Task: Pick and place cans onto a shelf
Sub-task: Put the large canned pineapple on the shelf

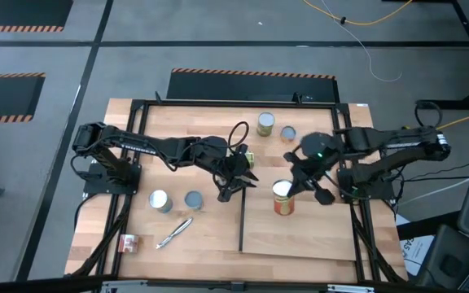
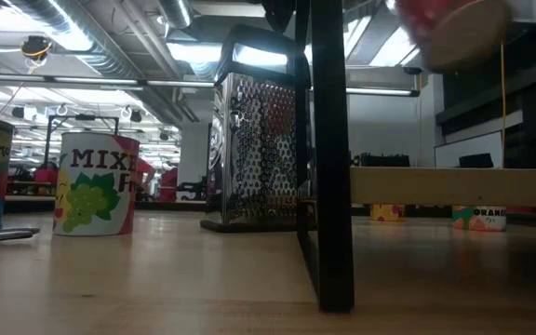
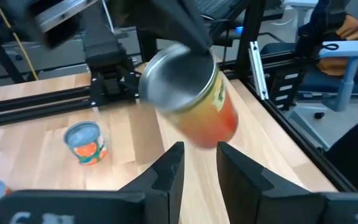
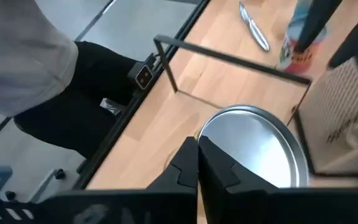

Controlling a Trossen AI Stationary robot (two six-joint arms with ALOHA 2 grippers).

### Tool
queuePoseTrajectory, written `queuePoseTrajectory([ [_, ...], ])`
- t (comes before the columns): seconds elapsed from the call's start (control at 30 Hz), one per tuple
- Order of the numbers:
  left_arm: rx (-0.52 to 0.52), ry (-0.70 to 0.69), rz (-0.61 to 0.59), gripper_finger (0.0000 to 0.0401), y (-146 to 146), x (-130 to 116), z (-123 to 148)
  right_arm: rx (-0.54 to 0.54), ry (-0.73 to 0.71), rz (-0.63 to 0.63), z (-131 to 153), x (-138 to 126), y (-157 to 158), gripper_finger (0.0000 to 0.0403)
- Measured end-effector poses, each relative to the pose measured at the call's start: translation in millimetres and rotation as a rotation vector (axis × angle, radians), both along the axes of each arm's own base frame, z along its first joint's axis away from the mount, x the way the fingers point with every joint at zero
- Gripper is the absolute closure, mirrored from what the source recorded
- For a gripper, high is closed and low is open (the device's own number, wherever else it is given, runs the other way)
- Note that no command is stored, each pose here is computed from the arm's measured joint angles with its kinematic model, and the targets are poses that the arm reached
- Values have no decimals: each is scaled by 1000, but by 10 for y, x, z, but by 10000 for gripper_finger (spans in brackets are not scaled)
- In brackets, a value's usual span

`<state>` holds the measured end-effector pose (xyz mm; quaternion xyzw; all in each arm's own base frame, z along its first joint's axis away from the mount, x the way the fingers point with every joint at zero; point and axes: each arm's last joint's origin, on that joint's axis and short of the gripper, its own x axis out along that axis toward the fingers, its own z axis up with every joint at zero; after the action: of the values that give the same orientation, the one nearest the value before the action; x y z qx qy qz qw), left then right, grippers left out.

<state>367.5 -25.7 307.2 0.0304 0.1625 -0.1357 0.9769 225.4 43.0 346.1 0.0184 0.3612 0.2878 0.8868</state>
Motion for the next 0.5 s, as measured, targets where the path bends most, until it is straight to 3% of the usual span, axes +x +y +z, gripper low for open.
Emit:
queuePoseTrajectory([
  [0.5,7,-3,15,316,6,3,0,-103,97,-128,-83,-593,899,403],
])
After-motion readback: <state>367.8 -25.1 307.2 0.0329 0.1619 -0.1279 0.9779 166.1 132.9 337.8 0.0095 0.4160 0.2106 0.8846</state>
